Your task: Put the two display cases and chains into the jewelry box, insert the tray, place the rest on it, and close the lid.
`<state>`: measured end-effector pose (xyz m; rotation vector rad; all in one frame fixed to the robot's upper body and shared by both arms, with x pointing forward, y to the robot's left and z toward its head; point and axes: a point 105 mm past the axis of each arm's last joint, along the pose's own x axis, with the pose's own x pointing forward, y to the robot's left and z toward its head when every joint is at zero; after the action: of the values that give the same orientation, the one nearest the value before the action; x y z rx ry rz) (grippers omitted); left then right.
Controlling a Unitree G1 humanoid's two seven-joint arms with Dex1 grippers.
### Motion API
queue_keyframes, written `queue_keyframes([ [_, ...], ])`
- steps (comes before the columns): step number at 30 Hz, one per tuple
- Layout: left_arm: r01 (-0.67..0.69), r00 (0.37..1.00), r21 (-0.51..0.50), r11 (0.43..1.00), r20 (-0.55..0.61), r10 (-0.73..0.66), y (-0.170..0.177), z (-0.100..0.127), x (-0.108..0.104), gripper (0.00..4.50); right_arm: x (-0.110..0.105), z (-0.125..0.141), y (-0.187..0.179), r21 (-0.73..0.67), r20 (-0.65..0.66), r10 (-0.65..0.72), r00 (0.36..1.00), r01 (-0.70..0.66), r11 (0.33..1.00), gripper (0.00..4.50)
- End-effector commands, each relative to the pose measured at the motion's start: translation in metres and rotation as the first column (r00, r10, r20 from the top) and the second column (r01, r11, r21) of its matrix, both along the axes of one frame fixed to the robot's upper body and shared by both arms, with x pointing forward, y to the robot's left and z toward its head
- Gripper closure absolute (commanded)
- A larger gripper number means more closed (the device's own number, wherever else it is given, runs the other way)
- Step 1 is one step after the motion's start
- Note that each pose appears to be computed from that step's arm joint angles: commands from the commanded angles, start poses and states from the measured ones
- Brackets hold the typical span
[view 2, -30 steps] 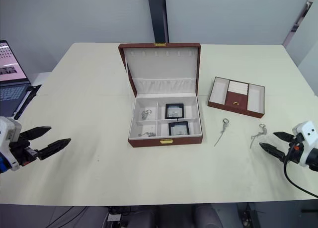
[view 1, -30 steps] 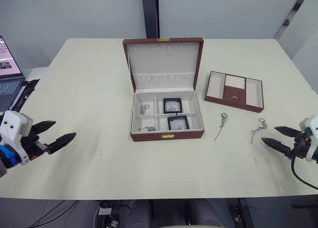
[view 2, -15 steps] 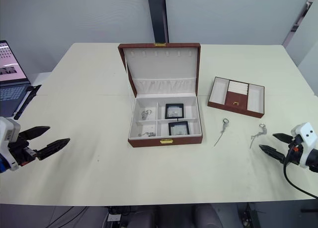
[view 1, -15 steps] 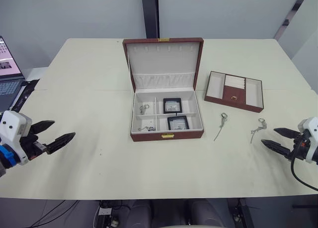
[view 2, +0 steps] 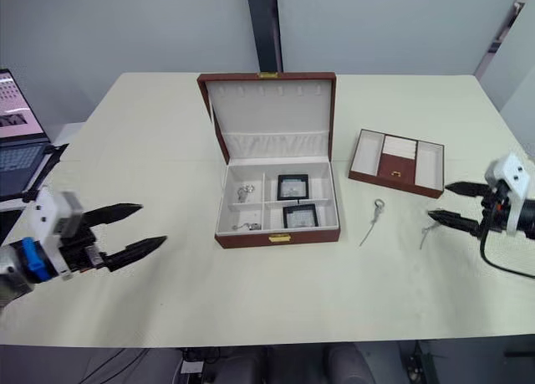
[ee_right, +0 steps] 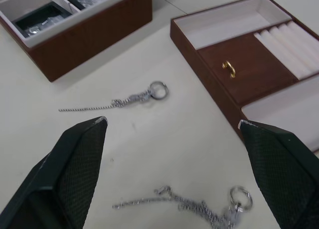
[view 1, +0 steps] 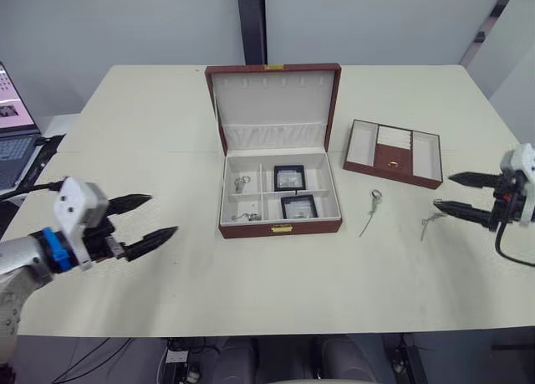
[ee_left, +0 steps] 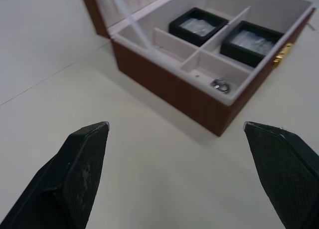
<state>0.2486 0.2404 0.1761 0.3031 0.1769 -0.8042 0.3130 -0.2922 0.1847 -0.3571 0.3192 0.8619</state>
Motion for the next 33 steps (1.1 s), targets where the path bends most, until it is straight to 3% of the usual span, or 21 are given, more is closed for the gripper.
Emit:
queue_keyframes([
  [1,0.092,0.995,-0.006,0.996,0.034,-0.092,-0.022,0.009,0.001,0.0,0.007,0.005,-0.001,-0.061,-0.014,0.051,0.999,-0.052,0.997,0.02],
  [10,0.324,0.945,-0.047,0.945,0.07,-0.321,-0.084,0.014,-0.001,0.0,0.04,-0.006,0.004,-0.157,-0.052,0.103,0.993,-0.11,0.981,0.02],
  [14,0.388,0.919,-0.068,0.919,0.103,-0.38,-0.105,0.013,-0.002,0.0,0.056,-0.013,0.004,-0.208,-0.05,0.064,0.997,-0.073,0.975,0.02],
  [29,0.423,0.895,-0.073,0.903,0.192,-0.403,-0.118,0.012,0.001,0.0,0.083,-0.034,0.01,-0.276,-0.017,-0.066,0.998,0.059,0.959,0.02],
  [33,0.437,0.889,-0.09,0.895,0.197,-0.414,-0.124,0.013,-0.003,0.0,0.085,-0.04,0.011,-0.29,-0.023,-0.085,0.996,0.075,0.954,1.01],
])
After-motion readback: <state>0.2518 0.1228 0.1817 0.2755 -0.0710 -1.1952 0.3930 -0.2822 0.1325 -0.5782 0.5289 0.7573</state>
